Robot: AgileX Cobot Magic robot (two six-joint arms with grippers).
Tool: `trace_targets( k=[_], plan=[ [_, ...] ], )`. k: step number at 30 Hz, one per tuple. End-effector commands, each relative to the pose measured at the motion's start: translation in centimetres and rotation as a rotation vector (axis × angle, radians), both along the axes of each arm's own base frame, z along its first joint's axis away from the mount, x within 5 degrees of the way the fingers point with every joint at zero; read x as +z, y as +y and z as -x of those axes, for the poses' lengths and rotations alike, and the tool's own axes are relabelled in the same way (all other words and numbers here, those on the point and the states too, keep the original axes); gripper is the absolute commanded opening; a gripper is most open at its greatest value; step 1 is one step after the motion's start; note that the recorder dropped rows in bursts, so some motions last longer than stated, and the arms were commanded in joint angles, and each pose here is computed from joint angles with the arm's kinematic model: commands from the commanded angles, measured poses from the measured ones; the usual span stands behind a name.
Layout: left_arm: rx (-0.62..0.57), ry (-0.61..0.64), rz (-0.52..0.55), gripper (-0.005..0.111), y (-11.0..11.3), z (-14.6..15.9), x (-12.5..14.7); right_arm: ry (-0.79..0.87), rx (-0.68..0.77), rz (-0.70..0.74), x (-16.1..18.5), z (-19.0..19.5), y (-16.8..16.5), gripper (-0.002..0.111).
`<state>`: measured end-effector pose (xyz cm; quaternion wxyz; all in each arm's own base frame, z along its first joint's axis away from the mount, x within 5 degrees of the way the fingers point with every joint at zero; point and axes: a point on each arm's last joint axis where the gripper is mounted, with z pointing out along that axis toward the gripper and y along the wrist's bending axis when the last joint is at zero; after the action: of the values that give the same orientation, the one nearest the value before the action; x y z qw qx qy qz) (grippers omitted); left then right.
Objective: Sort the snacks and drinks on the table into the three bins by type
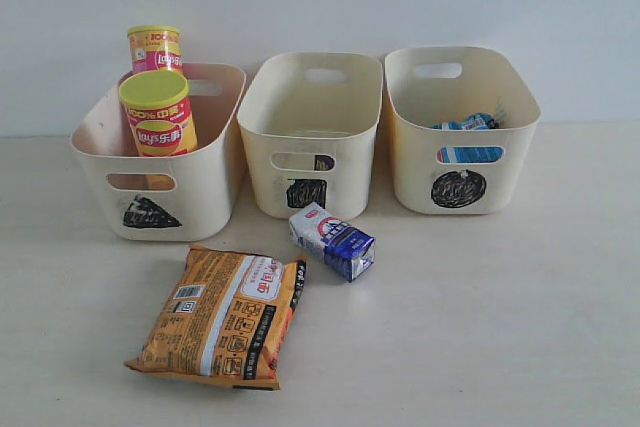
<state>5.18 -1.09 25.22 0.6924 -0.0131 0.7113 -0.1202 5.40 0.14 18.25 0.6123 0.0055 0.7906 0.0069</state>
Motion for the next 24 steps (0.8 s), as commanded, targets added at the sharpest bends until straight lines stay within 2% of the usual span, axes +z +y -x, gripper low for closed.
trace_targets(
  k=[1,3,6,17,21,24],
  plan=[
    [0.018,-0.005,-0.090,0.004,0.2,0.0,-0.2,-0.010,-0.007,0.003,0.1,0.0,0.0,0.000],
    [0.028,0.008,-0.143,0.004,0.3,-0.1,-0.8,-0.010,-0.007,0.003,0.1,0.0,0.0,0.000],
    [0.025,0.014,-0.107,0.004,0.2,-0.1,-0.9,-0.010,-0.007,0.003,0.1,0.0,0.0,0.000],
    [0.025,0.014,-0.107,0.004,0.2,-0.1,-0.9,-0.019,-0.008,0.004,0.2,0.0,-0.1,0.000],
    [0.025,0.014,-0.107,0.004,0.2,-0.1,-0.9,-0.104,-0.016,0.006,0.9,-0.1,-0.1,0.000],
    [0.025,0.014,-0.107,0.004,0.2,-0.1,-0.9,-0.247,-0.031,0.009,2.2,-0.2,-0.3,0.000]
  ],
)
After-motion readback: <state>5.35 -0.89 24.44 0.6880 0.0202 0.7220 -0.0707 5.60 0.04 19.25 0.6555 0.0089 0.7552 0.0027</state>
